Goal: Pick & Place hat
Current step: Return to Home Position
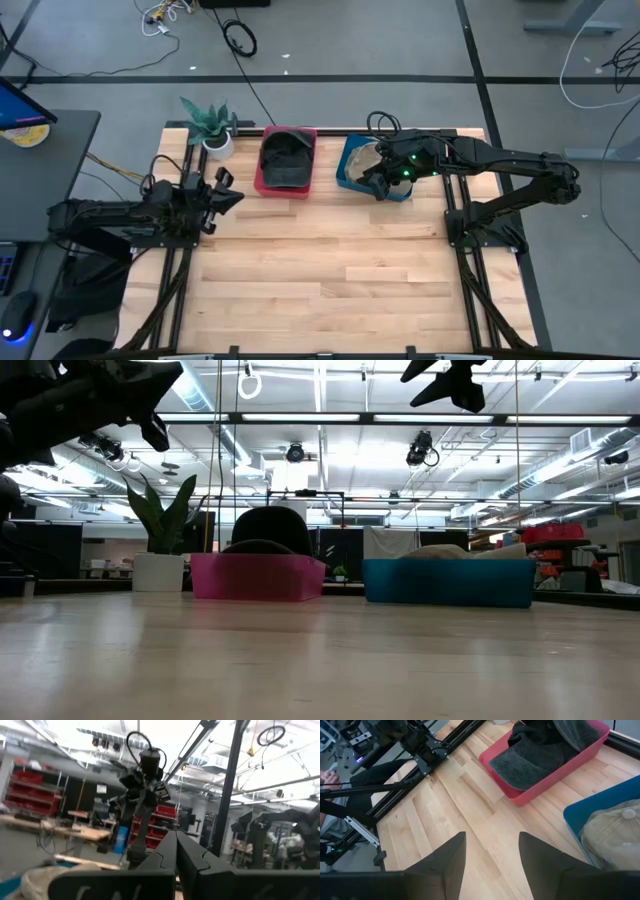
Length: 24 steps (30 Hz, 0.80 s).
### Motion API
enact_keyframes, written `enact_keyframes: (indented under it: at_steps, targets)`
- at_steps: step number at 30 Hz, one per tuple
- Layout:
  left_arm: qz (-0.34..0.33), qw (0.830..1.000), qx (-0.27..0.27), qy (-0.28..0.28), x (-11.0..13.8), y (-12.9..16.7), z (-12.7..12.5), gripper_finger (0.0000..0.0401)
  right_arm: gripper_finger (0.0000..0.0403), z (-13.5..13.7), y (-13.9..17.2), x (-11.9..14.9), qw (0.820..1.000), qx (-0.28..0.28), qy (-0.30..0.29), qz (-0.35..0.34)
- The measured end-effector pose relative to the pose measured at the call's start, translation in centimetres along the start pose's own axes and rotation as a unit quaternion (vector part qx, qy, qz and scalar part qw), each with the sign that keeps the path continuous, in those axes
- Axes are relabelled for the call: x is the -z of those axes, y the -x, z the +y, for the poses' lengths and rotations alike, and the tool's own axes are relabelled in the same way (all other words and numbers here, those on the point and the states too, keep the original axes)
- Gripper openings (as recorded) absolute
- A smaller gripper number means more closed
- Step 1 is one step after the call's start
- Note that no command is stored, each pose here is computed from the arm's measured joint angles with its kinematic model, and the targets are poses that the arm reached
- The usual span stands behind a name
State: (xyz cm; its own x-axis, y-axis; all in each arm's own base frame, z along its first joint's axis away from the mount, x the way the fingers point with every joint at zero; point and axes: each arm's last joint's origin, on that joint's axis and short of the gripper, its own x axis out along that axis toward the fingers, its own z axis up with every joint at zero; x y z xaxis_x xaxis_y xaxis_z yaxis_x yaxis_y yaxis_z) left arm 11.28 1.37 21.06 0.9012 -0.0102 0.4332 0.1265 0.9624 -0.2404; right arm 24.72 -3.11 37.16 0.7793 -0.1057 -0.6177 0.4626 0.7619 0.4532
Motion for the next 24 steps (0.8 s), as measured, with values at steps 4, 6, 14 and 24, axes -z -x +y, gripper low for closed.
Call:
enact_keyframes:
  at_steps: [4, 6, 14, 24]
  targets:
    - [-0.026, 0.999, 0.009, -0.043, -0.6, 0.3, -0.3, 0.0002, 0.0185, 0.0, 0.0, 0.0, 1.0, 0.0, 0.001, 0.001]
    - [-0.047, 0.997, 0.014, -0.058, -1.2, 0.6, -0.5, 0.0002, 0.0185, 0.0, 0.0, 0.0, 1.0, 0.0, 0.001, 0.001]
    - [-0.107, 0.991, 0.033, -0.07, -2.6, 1.8, -1.2, 0.0002, 0.0185, 0.0, 0.0, 0.0, 1.0, -0.001, 0.001, 0.001]
    - [-0.062, 0.995, 0.021, -0.073, -1.9, 2.5, -1.1, 0.0002, 0.0185, 0.0, 0.0, 0.0, 1.0, -0.001, -0.007, 0.001]
